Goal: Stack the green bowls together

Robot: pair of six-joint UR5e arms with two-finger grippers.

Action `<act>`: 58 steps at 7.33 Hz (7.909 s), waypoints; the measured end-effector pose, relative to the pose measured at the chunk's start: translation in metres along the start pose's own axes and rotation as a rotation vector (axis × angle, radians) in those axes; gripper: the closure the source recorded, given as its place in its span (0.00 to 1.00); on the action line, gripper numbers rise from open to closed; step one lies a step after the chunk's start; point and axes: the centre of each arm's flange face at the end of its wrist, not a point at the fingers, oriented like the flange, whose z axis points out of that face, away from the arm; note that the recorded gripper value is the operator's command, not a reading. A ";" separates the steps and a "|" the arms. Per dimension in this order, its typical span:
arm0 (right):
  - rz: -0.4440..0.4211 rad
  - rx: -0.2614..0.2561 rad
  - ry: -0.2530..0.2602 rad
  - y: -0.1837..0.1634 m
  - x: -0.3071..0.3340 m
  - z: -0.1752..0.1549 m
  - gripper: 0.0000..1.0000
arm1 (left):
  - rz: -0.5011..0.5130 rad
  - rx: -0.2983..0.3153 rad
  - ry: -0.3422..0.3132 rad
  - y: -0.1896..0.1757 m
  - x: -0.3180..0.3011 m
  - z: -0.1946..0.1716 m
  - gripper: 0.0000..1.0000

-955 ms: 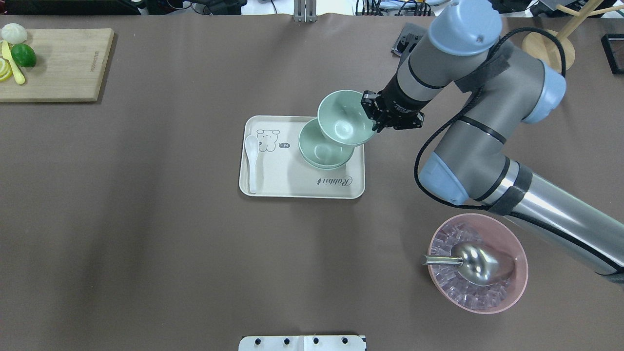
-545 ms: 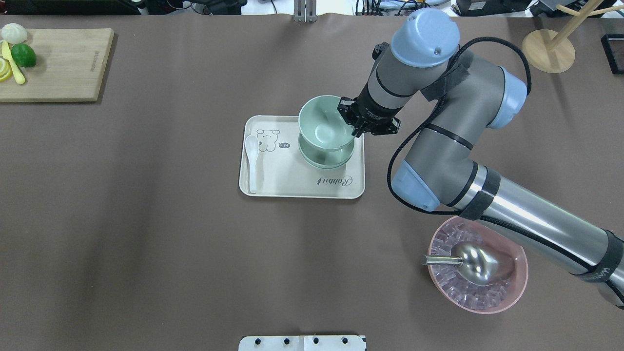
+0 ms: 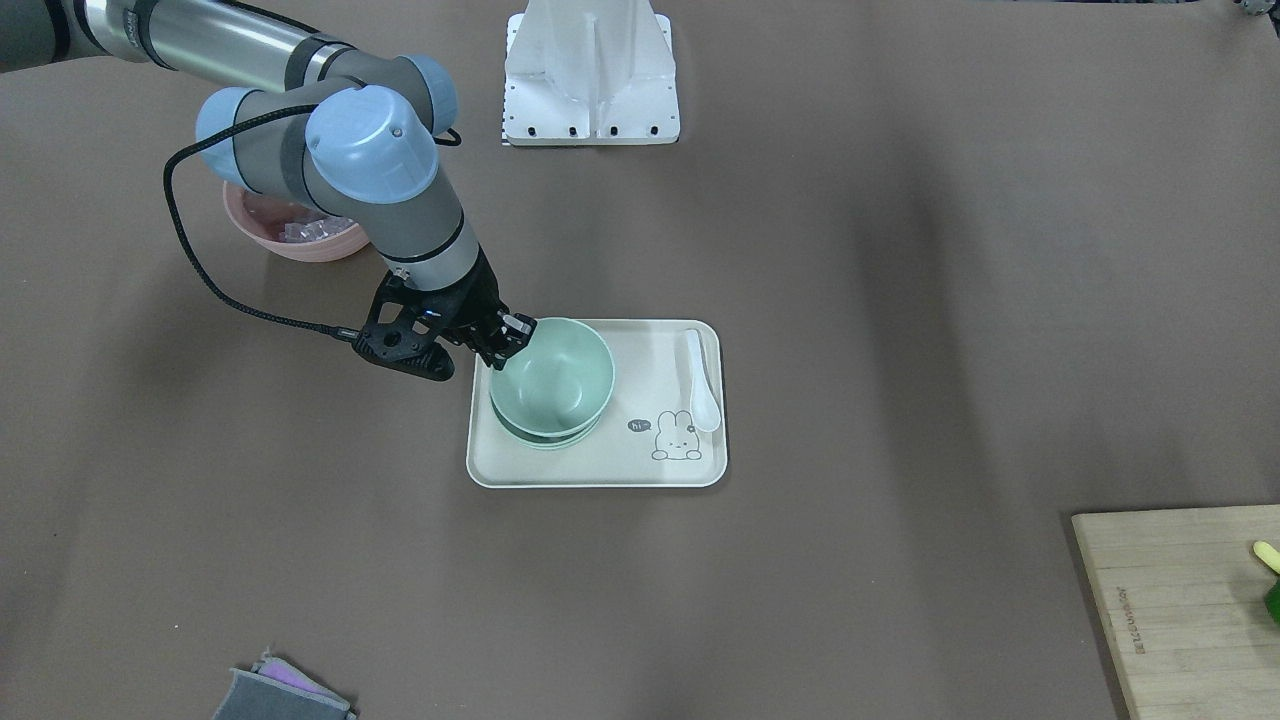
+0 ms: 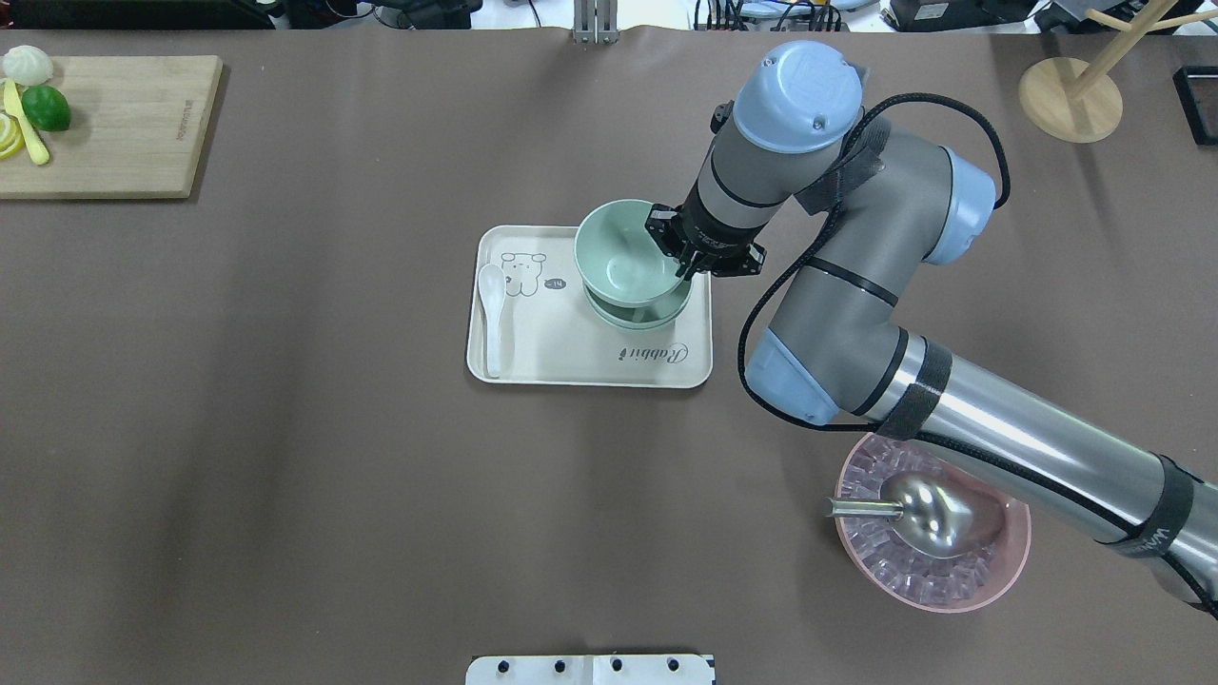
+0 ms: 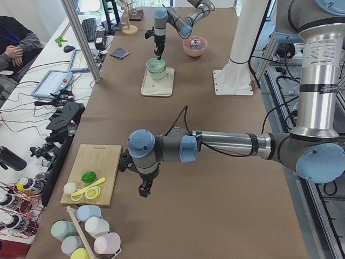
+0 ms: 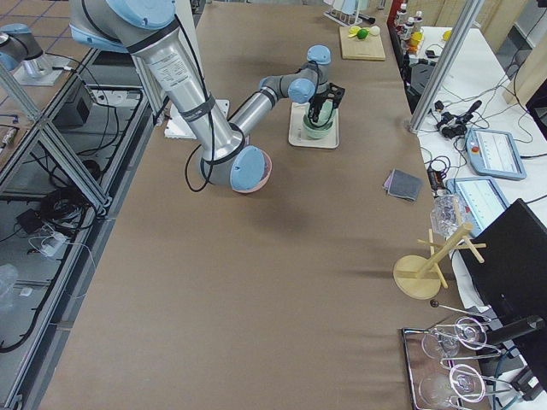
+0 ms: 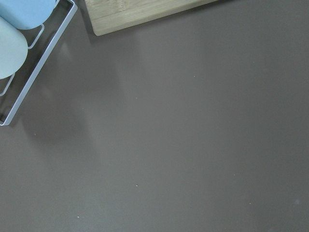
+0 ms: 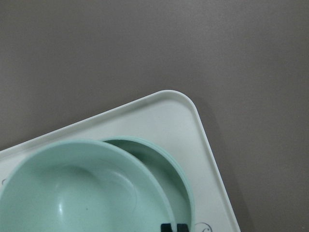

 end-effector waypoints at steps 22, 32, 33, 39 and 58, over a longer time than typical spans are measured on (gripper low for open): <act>-0.010 0.012 0.035 0.009 0.006 0.027 1.00 | -0.003 -0.001 0.008 0.000 -0.001 0.002 0.01; -0.017 0.024 0.034 0.011 0.004 0.028 1.00 | -0.003 0.000 0.008 0.000 -0.001 0.002 0.01; -0.019 0.027 0.035 0.011 0.004 0.028 1.00 | -0.002 0.000 0.008 -0.001 -0.001 0.002 0.01; -0.024 0.035 0.037 0.013 0.004 0.031 0.45 | -0.002 0.000 0.008 -0.001 -0.001 0.002 0.01; -0.481 0.037 0.183 -0.250 0.537 -0.140 0.00 | -0.096 -0.009 0.008 0.001 -0.007 0.007 0.01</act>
